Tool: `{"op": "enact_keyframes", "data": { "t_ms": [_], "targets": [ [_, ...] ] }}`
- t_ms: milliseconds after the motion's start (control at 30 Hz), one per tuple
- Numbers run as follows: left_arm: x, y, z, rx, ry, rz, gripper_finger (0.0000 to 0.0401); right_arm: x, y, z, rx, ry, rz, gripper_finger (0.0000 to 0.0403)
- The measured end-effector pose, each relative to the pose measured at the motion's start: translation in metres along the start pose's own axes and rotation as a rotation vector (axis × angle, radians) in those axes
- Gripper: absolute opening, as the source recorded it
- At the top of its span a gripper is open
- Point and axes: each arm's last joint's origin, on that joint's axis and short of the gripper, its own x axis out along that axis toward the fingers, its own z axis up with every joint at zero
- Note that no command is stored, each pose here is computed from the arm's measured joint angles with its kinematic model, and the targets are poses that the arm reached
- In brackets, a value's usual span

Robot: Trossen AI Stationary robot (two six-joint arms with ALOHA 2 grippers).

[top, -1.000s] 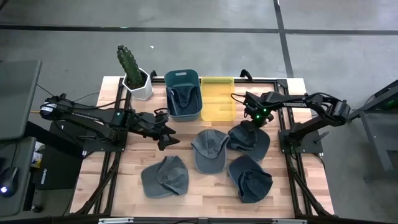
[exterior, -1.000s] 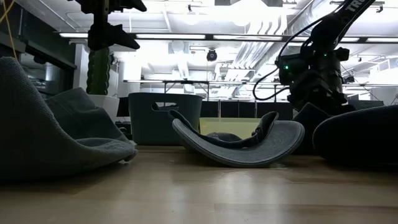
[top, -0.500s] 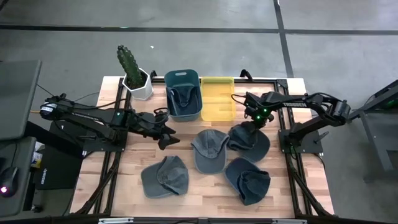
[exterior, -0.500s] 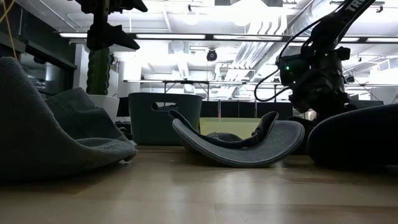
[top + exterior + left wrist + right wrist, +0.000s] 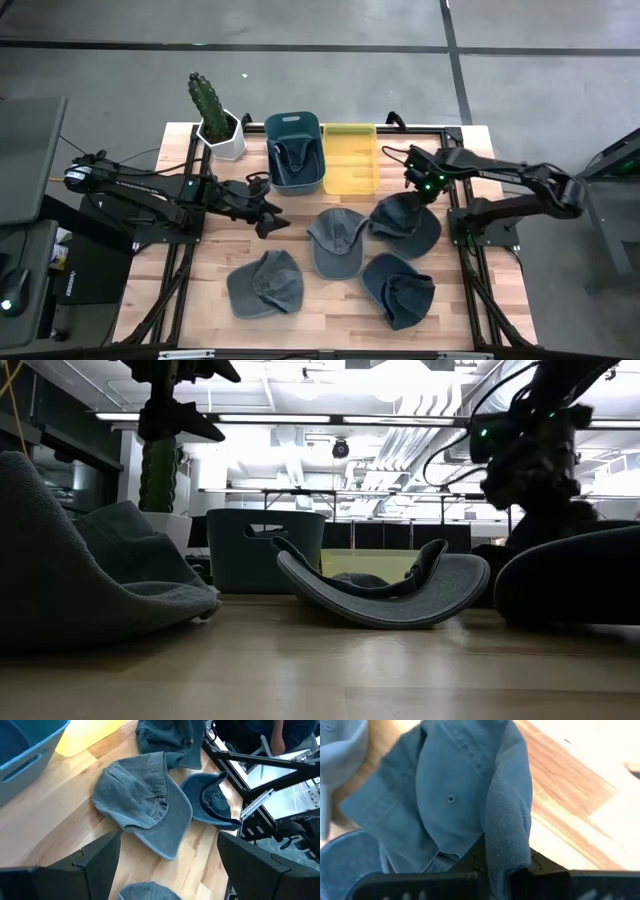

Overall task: Pick & Place hat
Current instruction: Put the top blue cap into the blue bin

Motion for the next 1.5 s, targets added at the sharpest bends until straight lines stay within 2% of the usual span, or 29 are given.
{"op": "enact_keyframes", "data": {
  "t_ms": [367,767,933,1133,1300,1500],
  "targets": [
    [0.000,0.000,0.001,-0.027,-0.022,0.005,0.0307,-0.039,0.005,-0.030,0.005,-0.169,0.062,0.0025],
    [0.000,0.001,0.002,-0.110,-0.060,0.034,0.0307,-0.092,0.024,-0.049,-0.093,-0.277,0.019,0.0025],
    [0.000,0.001,0.003,-0.144,-0.096,0.057,0.0307,-0.118,0.039,-0.049,-0.147,-0.425,0.034,0.0025],
    [0.000,-0.001,0.007,-0.173,-0.151,0.037,0.0307,-0.144,0.059,-0.045,-0.192,-0.633,0.123,0.0025],
    [0.007,-0.006,0.011,-0.183,-0.229,0.020,0.0307,-0.149,0.071,-0.037,-0.222,-0.770,0.180,0.0025],
    [0.018,-0.008,0.014,-0.191,-0.327,0.050,0.0307,-0.143,0.093,-0.020,-0.331,-0.879,0.148,0.0025]
  ]
}}
